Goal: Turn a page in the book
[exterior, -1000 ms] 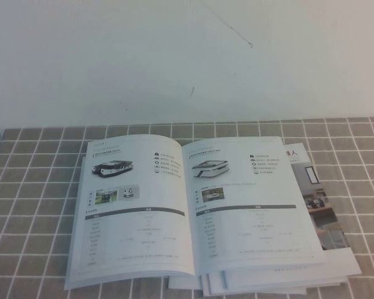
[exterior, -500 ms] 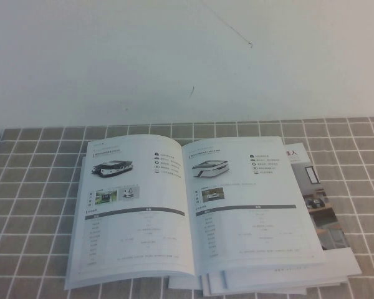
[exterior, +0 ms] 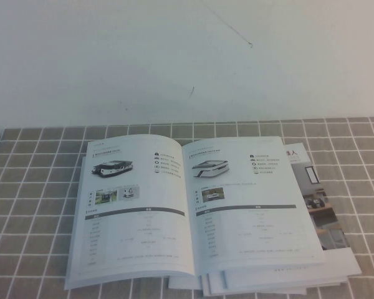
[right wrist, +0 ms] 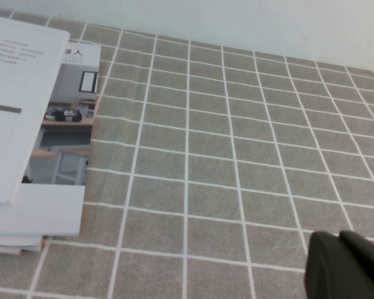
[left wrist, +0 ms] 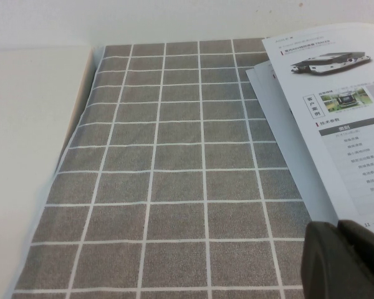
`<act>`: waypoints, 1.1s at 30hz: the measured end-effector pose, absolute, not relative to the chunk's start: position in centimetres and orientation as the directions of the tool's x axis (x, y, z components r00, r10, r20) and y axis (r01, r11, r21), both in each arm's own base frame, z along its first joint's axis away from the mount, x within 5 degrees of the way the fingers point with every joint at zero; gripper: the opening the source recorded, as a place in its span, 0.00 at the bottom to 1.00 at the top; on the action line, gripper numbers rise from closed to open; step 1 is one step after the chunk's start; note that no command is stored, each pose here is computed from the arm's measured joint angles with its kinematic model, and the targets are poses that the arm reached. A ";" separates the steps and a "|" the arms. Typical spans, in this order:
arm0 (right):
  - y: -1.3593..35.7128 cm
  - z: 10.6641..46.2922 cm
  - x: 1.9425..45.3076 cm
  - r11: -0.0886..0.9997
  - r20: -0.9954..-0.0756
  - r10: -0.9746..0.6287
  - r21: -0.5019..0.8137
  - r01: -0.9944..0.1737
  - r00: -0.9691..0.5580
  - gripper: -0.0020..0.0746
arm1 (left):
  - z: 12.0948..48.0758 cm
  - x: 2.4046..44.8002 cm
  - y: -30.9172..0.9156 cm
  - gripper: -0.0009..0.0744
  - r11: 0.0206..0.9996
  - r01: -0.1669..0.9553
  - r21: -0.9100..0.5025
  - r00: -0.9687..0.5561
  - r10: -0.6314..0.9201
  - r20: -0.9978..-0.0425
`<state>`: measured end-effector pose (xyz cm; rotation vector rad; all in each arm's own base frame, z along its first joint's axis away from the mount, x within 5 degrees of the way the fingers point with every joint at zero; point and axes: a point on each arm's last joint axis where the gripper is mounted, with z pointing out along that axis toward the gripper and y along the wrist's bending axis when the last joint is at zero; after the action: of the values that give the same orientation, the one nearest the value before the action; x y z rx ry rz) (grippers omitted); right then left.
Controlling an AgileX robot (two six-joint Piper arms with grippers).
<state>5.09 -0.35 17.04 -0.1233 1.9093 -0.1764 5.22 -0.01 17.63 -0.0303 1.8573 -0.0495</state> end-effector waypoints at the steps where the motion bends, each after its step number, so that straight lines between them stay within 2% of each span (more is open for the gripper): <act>1: -0.4 17.0 5.1 0.983 -0.925 -0.172 -0.183 0.001 -0.338 0.02 | 17.6 5.2 0.0 0.01 0.999 0.005 -0.050 -0.283 -0.046 -0.958; 21: -0.4 17.0 5.1 0.978 -0.920 -0.198 -0.207 -0.008 -0.338 0.02 | 17.6 5.2 0.0 0.01 0.999 0.005 -0.050 -0.283 -0.046 -0.958; 25: -0.4 17.2 5.2 0.977 -0.932 -0.202 -0.212 -0.001 -0.300 0.02 | 17.8 5.3 0.0 0.01 0.999 0.010 -0.051 -0.243 -0.047 -0.969; 28: -0.4 18.3 5.6 0.975 -0.963 -0.215 -0.222 0.027 -0.165 0.02 | 18.7 5.5 -0.1 0.01 0.998 0.022 -0.053 -0.141 -0.050 -0.989; 33: -0.3 21.9 5.4 0.975 -0.951 -0.215 -0.196 0.107 0.221 0.02 | 21.4 5.5 -0.3 0.01 0.997 0.058 -0.053 0.154 -0.061 -0.986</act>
<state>5.41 -0.32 21.89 -0.0952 1.3300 -0.2226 5.52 -0.29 21.37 -0.0032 1.4140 -0.0853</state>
